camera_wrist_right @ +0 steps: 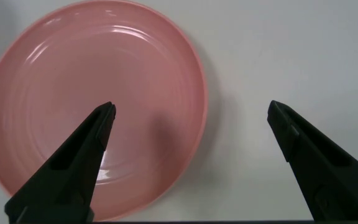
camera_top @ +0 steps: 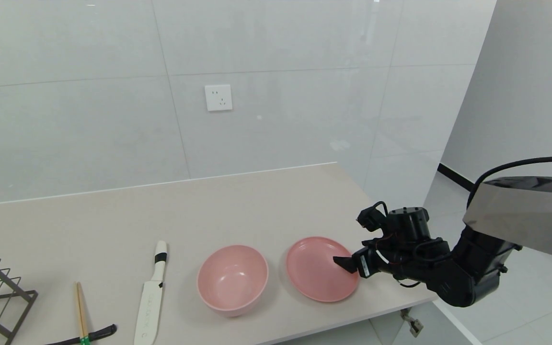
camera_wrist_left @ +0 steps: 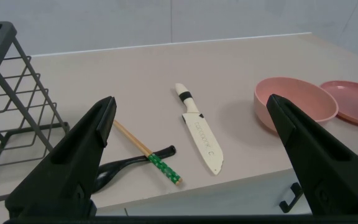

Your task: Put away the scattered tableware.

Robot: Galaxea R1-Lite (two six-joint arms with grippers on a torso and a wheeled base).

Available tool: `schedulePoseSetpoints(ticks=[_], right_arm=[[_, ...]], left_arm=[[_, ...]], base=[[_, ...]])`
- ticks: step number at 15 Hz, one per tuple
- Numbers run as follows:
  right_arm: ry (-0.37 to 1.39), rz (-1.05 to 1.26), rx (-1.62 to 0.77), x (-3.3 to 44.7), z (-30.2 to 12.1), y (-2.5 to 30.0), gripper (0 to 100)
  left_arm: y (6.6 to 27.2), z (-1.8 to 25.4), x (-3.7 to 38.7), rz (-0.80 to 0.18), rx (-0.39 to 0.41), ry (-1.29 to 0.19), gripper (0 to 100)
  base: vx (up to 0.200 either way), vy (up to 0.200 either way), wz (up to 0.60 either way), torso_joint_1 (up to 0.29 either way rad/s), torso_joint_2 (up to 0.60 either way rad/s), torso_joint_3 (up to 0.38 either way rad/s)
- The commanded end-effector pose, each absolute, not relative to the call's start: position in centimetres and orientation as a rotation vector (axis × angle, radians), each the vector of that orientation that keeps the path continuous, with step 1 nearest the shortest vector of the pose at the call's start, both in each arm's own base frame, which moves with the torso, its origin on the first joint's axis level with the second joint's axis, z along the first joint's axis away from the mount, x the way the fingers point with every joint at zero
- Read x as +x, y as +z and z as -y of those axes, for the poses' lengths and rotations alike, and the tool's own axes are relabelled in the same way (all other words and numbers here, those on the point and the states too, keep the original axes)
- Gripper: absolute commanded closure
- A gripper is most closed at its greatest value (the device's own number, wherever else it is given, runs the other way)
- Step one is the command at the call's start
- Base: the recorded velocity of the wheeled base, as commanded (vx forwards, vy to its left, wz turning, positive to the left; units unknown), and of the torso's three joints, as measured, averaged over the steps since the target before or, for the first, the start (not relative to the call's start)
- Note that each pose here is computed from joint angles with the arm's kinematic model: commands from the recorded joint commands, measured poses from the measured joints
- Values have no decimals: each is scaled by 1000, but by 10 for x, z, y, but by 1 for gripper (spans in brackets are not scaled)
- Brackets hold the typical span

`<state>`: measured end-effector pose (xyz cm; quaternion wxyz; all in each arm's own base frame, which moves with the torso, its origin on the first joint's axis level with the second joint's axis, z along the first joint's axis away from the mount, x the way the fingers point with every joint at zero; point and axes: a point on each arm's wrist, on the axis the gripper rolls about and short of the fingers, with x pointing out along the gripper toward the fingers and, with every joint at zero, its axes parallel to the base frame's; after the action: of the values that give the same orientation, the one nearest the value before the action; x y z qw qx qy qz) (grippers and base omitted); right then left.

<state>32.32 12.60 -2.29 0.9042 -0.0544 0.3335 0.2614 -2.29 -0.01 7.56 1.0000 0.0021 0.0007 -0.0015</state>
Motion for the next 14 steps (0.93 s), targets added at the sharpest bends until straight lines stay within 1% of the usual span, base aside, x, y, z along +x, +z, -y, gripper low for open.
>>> schedulePoseSetpoints(ticks=[1,4,10,14], right_arm=[[543,-700,-115,323,-127,-27,0],[543,-728,-118,322,-127,-37,0],[562,-722,-131,320,-136,-36,0],[509,-738,-122,320,-137,-41,0]], left_arm=[[76,0,-23,-3,5,-3,0],[76,0,-23,-3,5,-2,0],[76,0,-23,-3,2,-2,0],[76,0,-23,-2,2,0,0]], base=[[0,0,0,0,0,0],[0,0,0,0,0,0],[0,0,0,0,0,0],[0,0,0,0,0,0]])
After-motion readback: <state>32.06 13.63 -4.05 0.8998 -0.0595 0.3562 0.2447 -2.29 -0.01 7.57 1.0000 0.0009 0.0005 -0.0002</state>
